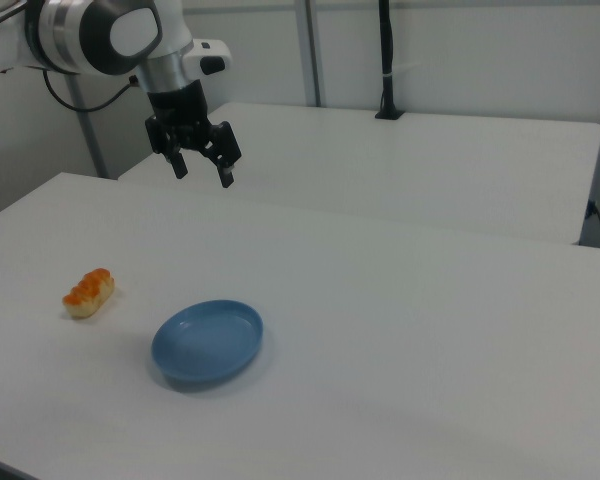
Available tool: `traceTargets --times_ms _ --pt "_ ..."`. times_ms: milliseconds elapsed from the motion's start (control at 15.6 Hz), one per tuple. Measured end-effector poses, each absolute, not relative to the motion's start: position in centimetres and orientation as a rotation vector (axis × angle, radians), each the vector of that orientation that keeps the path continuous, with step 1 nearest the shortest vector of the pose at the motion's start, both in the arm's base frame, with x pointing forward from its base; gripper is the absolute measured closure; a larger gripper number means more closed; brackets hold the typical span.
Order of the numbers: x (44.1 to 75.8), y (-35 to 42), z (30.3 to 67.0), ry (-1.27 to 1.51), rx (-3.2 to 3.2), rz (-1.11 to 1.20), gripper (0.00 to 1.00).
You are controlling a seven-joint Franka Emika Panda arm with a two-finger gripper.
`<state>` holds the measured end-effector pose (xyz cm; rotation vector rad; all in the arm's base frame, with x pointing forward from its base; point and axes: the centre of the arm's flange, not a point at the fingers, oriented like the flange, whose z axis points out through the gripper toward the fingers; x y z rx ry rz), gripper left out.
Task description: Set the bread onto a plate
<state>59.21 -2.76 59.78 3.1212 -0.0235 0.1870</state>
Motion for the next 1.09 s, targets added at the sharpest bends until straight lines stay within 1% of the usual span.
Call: traceTargets --times_ms 576,767,1087 --pt "59.3 -2.0 59.2 -0.003 3.124 0.169 0.0" --pt "59.7 -0.2 58.0 0.044 3.127 0.134 0.0" --pt "60.6 4.9 54.8 0.17 3.125 0.051 0.0"
